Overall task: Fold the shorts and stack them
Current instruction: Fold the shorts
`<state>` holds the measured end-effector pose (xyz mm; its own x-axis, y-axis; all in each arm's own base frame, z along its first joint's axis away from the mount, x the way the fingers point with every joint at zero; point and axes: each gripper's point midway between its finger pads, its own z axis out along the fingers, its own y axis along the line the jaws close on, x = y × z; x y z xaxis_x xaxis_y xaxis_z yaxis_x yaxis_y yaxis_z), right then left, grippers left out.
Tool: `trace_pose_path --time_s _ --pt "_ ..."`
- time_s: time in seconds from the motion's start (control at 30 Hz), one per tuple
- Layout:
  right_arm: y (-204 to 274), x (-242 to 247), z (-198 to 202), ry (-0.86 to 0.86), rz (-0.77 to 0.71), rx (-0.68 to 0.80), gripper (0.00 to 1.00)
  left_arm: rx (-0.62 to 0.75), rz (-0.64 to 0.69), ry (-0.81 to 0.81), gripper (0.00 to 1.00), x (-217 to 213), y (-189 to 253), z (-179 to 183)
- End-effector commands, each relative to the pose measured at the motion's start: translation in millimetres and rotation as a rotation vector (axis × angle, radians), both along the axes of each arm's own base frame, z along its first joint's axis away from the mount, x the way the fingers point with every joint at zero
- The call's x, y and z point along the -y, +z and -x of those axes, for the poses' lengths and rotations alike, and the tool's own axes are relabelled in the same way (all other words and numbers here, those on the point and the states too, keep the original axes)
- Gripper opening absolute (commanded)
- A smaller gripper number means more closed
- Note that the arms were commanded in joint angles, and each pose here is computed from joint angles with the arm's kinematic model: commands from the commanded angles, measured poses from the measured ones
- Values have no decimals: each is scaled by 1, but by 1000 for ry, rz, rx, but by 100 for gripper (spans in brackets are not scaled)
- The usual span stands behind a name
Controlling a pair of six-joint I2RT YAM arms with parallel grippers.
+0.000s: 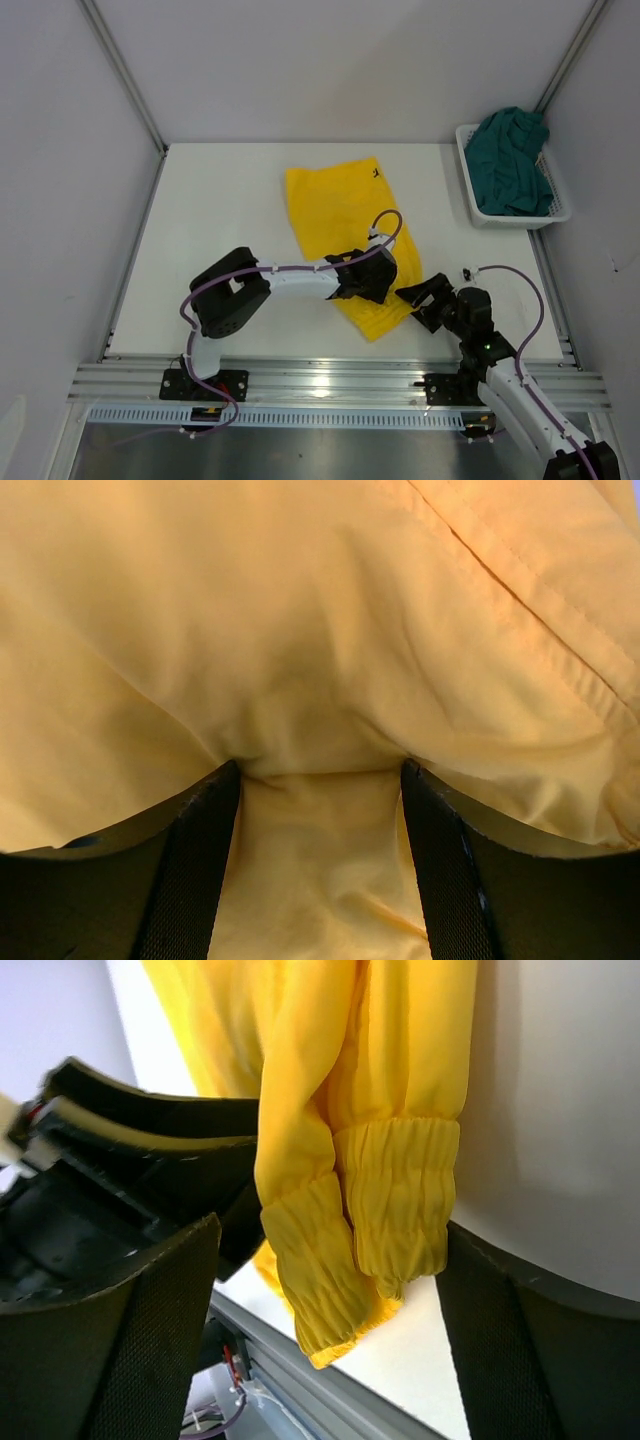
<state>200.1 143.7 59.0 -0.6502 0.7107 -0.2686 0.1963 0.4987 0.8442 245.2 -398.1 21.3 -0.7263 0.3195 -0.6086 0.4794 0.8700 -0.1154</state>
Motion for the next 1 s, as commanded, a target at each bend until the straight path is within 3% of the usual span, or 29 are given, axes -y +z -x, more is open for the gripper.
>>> trace_pose_path --time_s 0.0,0.1,0.2,0.23,0.4,0.43,0.5,0.7,0.87,0.9,0.97 --pt "-16 10 -4 -130 -11 2 84 -75 46 35 69 -3 -9 12" --pt "-19 11 -4 -154 5 -4 77 -93 68 49 69 -4 -11 12" --pt "-21 15 -5 -176 26 -14 62 -102 70 70 69 -10 -14 10" --pt "-24 17 -5 -179 40 -24 51 -105 72 80 69 -13 -15 10" --pt "-23 26 -14 -196 146 -42 21 -117 98 99 70 -20 -15 7" --pt "-15 27 -19 -201 164 -38 10 -122 98 101 70 -22 -17 9" --pt "-22 34 -22 -192 245 -70 4 -125 112 104 70 -22 -16 10" --pt "-14 37 -45 -91 346 -71 4 -134 139 127 69 -28 -23 18" --pt "-6 41 -67 -33 358 -47 30 -154 160 135 69 -28 -30 22" --pt "-8 42 -70 -28 360 -60 44 -156 166 139 69 -27 -31 23" --pt "-4 41 -77 -16 331 -35 57 -152 177 142 69 -26 -28 22"
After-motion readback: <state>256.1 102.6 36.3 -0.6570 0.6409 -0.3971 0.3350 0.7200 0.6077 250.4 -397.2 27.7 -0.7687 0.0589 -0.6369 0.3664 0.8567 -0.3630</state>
